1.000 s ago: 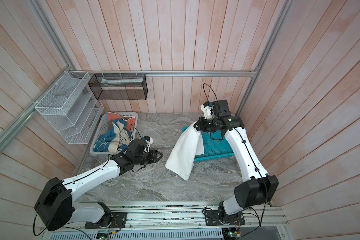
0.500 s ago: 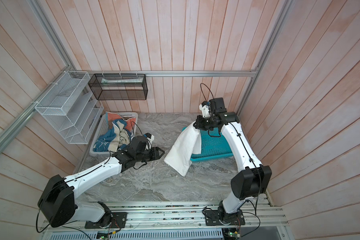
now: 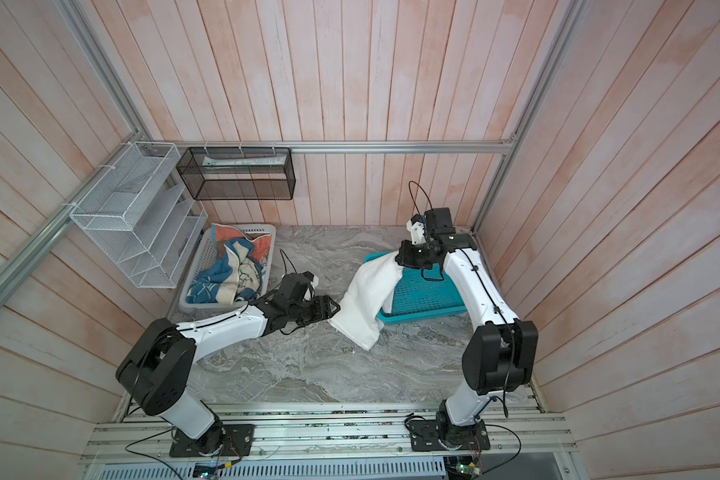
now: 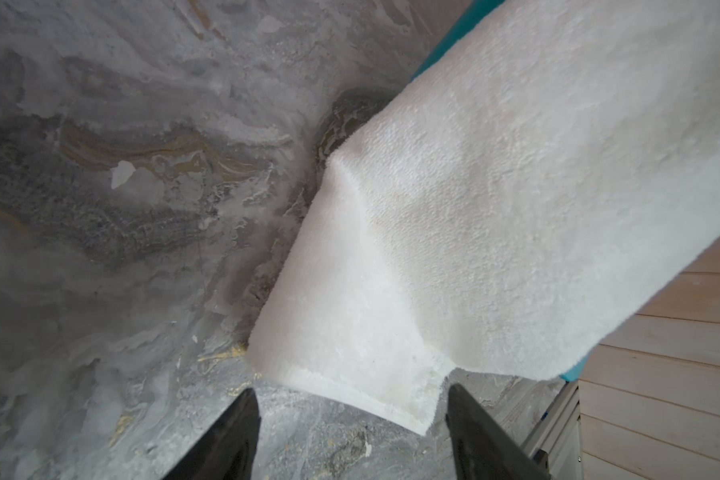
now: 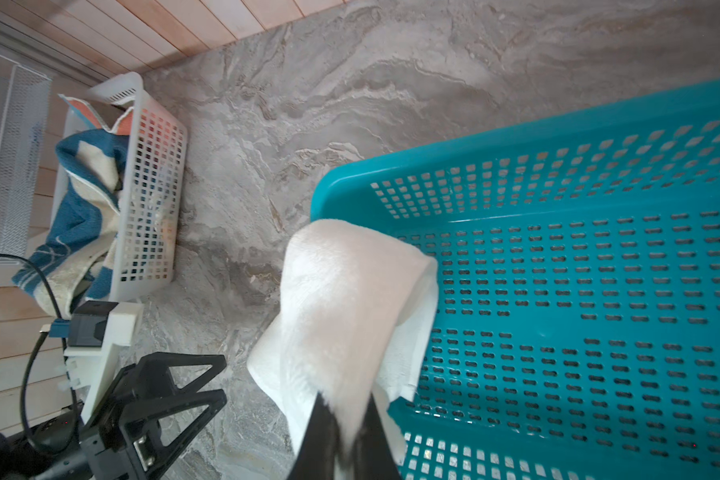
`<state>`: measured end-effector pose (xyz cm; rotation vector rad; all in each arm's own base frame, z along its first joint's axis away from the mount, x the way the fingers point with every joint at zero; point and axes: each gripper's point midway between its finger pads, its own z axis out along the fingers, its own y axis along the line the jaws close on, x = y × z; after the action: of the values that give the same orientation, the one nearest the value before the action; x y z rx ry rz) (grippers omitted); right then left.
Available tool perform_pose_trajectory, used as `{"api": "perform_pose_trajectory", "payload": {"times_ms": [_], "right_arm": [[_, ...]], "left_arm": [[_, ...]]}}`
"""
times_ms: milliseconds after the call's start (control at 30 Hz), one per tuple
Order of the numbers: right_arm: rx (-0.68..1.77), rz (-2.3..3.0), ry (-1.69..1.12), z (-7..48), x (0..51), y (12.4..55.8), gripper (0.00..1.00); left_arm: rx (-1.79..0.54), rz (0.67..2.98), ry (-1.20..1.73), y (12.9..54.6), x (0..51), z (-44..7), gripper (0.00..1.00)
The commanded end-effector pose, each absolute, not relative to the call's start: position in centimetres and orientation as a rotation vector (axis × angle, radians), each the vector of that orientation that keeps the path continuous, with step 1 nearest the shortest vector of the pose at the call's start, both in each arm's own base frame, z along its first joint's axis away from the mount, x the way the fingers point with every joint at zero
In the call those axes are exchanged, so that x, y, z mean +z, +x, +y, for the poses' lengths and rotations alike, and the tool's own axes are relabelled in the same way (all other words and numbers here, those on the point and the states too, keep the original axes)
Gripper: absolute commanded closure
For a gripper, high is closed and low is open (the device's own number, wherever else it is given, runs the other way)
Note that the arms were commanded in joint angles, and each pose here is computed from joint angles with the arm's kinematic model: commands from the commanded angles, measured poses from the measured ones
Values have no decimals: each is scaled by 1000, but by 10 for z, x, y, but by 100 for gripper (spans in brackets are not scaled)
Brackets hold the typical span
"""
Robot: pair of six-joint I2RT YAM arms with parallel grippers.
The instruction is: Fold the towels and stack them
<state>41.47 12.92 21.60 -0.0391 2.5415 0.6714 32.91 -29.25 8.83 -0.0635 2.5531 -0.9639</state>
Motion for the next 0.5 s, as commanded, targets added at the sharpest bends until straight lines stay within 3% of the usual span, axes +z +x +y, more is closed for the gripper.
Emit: {"api": "perform_pose_trajectory", "payload": {"times_ms": [0,267,467], "right_arm": [[645,2553,-57,122,196,420,100],[689,2591,-42,117,165,415,100],[713,2598,-34,116,153,411,100]], "left_arm": [[-1104,2530,-139,334,77,-297,27],[-1225,2560,-165,339,52,-315,28],[-1287,2575,-192,337,47,-321,42]]}}
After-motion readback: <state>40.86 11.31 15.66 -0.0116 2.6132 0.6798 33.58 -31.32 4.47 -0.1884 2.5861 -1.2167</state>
